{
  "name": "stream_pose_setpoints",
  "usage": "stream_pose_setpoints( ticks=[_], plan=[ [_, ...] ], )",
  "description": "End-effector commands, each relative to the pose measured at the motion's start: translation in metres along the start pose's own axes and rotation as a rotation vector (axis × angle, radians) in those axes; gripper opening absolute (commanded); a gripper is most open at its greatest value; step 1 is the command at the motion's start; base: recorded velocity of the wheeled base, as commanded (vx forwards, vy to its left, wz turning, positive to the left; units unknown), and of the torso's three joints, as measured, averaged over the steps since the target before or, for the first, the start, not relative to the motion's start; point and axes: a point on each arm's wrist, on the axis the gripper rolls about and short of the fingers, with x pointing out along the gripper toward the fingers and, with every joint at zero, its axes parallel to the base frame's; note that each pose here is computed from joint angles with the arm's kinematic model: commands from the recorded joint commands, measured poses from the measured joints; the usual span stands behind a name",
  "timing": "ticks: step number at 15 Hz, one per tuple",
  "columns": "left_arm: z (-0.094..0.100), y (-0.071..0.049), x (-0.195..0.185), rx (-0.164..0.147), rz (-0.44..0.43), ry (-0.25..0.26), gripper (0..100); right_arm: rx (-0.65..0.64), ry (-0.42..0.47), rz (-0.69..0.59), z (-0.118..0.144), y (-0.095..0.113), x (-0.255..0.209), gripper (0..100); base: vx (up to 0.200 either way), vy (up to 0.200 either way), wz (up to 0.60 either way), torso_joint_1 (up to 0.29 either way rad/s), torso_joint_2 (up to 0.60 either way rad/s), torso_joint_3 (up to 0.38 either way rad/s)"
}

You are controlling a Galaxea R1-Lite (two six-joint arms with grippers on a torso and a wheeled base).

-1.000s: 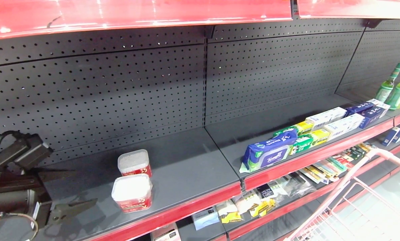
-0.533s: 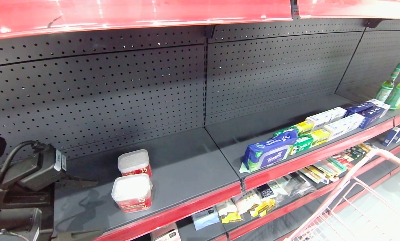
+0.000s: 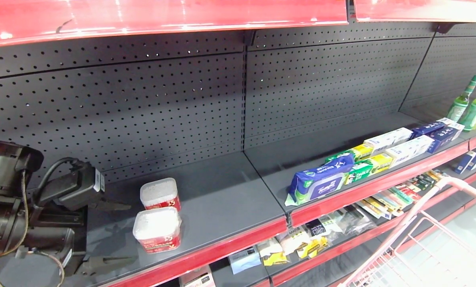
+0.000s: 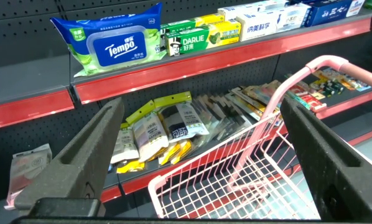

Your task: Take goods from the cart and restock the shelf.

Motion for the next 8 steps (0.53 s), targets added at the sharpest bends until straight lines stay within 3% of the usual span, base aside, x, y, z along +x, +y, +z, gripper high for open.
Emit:
stream_pose_setpoints(
  ticks=[1, 3, 8],
  plan=[
    [-0.003, 0.010, 0.012, -0.011, -0.024, 0.018, 100, -0.001, 0.001, 0.000, 0.000, 0.000, 0.000, 100, 0.000, 0.000, 0.00, 0.000, 0.00, 0.000],
    [-0.005, 0.013, 0.016, 0.020, -0.037, 0.024, 100, -0.001, 0.001, 0.000, 0.000, 0.000, 0.000, 100, 0.000, 0.000, 0.00, 0.000, 0.00, 0.000],
    [-0.004, 0.021, 0.025, 0.028, -0.050, 0.040, 100, -0.001, 0.001, 0.000, 0.000, 0.000, 0.000, 100, 0.000, 0.000, 0.00, 0.000, 0.00, 0.000]
  ],
)
